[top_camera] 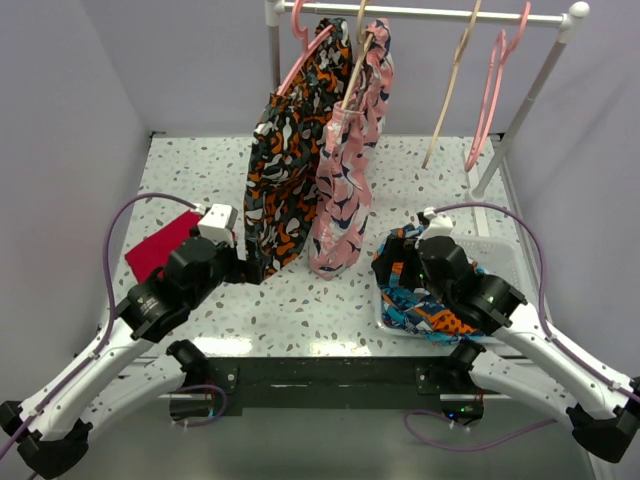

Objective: Place the shorts on the hanger

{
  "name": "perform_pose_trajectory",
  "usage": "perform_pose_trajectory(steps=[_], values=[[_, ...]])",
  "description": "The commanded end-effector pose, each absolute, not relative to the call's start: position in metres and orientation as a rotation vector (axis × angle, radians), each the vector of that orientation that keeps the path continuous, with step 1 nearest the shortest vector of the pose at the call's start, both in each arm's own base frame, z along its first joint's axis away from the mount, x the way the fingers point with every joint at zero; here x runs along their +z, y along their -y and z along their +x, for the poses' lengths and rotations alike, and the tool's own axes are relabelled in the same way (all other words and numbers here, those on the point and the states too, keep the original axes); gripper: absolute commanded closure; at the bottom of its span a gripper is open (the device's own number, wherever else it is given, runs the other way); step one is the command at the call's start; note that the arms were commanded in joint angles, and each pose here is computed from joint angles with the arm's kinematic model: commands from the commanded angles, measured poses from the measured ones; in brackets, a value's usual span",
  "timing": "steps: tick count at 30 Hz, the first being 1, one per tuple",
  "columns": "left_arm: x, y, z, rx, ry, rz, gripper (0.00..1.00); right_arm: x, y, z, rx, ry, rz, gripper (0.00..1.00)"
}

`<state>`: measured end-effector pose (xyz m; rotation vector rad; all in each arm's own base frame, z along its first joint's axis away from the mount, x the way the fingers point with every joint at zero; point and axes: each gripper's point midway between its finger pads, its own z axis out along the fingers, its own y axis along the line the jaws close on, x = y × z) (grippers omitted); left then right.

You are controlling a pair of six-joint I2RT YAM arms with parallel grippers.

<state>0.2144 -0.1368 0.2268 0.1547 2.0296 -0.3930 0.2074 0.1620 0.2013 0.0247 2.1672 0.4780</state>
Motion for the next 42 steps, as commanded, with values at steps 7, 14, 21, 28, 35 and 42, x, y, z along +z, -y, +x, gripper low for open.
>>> perform_pose_trajectory(steps=[7, 14, 21, 28, 35, 42], values=[[0.25, 0.139, 0.215, -0.426, -1.958, 0.179, 0.0, 0.243, -0.165, 0.208, 0.564, -2.073, 0.039, 0.02], [0.261, 0.136, 0.216, -0.417, -1.937, 0.164, 0.0, 0.268, -0.177, 0.204, 0.648, -2.039, -0.022, 0.02], [0.26, 0.134, 0.215, -0.389, -1.96, 0.185, 0.0, 0.326, -0.17, 0.201, 0.667, -1.949, -0.033, 0.02], [0.262, 0.136, 0.214, -0.416, -1.956, 0.175, 0.0, 0.252, -0.14, 0.203, 0.42, -2.129, 0.065, 0.02], [0.258, 0.14, 0.216, -0.407, -1.979, 0.188, 0.0, 0.173, -0.144, 0.202, 0.308, -2.287, 0.033, 0.05], [0.256, 0.141, 0.218, -0.396, -1.989, 0.193, 0.0, 0.141, -0.145, 0.211, 0.191, -2.353, 0.028, 0.09]])
